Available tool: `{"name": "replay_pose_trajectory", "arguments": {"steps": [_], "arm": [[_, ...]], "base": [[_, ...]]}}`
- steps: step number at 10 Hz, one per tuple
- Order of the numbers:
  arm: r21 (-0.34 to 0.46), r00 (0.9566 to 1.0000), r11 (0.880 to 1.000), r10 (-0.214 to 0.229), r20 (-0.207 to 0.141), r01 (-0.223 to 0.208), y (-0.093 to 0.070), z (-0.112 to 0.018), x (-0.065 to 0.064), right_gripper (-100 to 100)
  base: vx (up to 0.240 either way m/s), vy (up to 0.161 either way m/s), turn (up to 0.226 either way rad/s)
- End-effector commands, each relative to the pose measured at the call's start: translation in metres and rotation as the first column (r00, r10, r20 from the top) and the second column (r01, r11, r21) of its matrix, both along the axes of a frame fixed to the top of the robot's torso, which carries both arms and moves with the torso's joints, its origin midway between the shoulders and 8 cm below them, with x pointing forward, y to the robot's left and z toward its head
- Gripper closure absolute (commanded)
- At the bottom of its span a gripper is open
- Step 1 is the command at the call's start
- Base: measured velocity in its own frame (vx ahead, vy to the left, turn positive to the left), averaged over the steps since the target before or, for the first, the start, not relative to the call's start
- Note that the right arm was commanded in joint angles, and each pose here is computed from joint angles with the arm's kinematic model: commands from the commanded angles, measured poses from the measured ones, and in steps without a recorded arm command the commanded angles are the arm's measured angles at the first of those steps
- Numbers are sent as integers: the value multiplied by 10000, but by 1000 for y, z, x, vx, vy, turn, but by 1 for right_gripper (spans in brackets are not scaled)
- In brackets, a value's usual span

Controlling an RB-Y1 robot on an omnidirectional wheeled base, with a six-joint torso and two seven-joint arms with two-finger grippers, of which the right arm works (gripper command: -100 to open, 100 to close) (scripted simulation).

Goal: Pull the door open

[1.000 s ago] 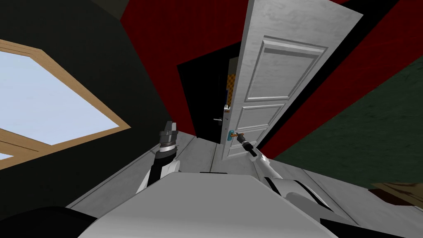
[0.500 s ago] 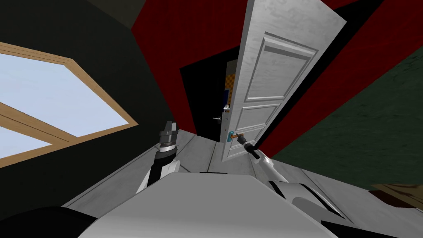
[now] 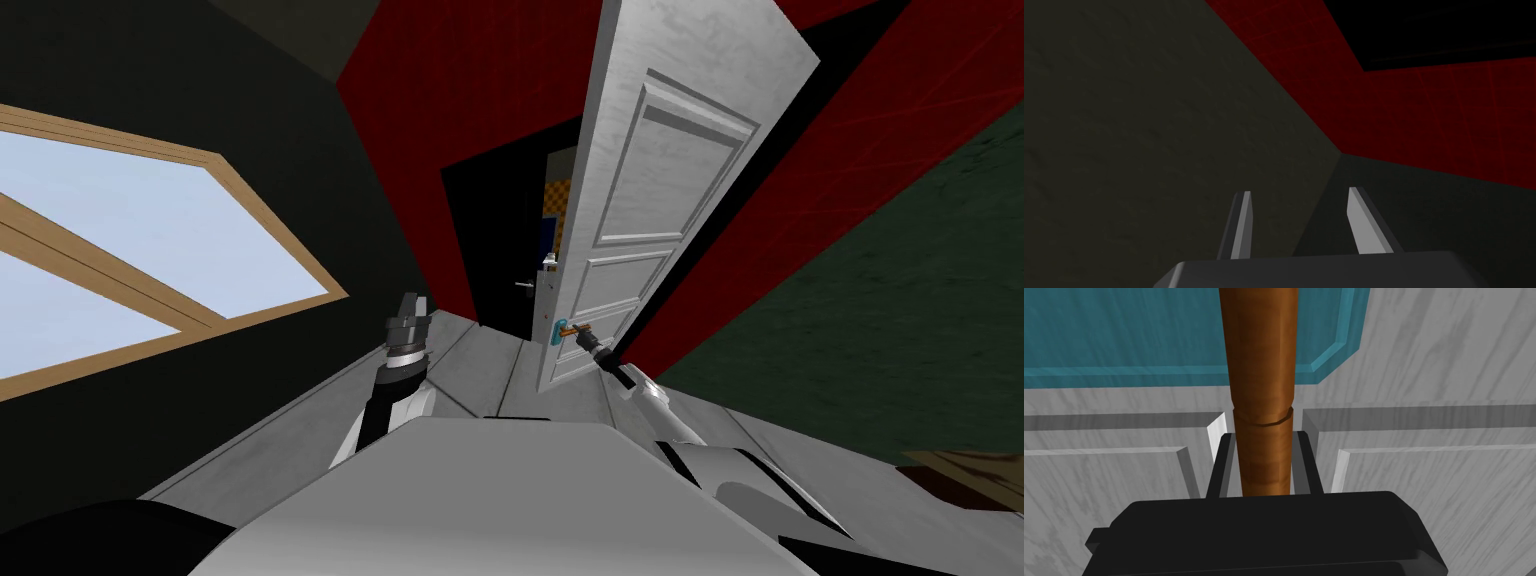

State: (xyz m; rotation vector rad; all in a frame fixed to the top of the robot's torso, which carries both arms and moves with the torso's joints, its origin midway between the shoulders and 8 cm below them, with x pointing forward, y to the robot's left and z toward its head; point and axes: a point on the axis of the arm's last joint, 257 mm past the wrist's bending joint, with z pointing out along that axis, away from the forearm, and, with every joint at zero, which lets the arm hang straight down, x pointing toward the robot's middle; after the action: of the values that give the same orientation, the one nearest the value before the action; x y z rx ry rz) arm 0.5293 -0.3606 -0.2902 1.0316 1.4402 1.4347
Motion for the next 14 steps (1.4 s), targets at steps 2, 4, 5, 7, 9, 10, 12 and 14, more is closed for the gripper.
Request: {"name": "replay_pose_trajectory", "arguments": {"steps": [2,4,5,7,9,10,12,14], "arm": [[36,9993,9993,367,-22,-367,3,-2,-10,100],[45,9976,9976,691,-22,-691,3,-2,-19,100],[50,9968,9968,796,-26,-795,3,-2,-23,100],[66,9943,9943,1067,-42,-1067,2,-2,-31,100],[21,9944,9944,1054,-11,-1054,-1,0,-32,100],[26,9931,9931,1172,-37,-1172,-3,-1,-37,100],[32,9918,9918,1281,-38,-1281,-4,-2,-41,100],[42,9900,9900,1407,-41,-1407,-6,-2,-46,100]], "base": [[-133,-94,57],[-133,-113,102],[-148,-113,66],[-120,-116,75],[-114,-75,36],[-130,-103,154],[-179,-150,181],[-149,-146,133]]}}
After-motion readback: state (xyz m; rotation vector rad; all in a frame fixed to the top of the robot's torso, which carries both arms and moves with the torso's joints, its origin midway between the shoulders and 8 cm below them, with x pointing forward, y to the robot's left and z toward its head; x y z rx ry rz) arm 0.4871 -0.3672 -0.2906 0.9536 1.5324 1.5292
